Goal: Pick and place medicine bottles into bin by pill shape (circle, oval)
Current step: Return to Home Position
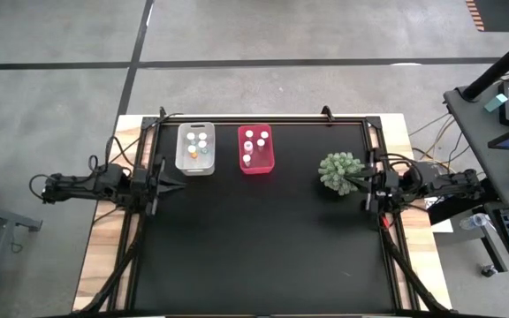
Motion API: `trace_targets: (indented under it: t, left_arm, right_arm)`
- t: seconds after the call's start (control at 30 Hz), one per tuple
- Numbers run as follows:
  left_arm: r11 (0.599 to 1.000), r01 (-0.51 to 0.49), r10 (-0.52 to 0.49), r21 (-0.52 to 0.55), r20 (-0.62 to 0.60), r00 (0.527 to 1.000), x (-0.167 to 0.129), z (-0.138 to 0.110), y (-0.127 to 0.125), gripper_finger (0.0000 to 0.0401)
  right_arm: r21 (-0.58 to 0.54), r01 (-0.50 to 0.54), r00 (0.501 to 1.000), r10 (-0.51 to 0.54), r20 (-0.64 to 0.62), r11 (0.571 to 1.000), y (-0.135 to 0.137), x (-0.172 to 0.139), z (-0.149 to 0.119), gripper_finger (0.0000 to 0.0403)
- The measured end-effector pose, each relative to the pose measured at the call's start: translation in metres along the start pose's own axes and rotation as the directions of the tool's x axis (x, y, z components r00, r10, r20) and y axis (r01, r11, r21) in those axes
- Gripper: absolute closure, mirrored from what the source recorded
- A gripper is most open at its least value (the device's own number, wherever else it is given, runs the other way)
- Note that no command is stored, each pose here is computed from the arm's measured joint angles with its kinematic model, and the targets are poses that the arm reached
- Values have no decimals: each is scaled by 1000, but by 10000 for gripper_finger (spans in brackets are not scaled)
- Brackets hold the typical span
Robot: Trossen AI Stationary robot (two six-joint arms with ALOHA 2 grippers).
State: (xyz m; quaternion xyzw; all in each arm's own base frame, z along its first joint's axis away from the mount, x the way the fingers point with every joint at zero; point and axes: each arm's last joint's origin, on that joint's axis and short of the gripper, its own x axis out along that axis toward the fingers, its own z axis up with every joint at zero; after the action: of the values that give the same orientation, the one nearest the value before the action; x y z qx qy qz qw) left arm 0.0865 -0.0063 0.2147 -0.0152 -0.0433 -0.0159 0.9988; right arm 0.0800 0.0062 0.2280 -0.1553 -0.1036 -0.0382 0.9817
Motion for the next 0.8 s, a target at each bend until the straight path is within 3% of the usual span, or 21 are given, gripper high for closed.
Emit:
trace_targets:
  t: [0.8]
  left_arm:
    - [1000, 8, -7, -25, 31, 999, 8, -34, 0, 401]
  right_arm:
    - [43, -14, 999, 16, -43, 999, 6, 2, -15, 394]
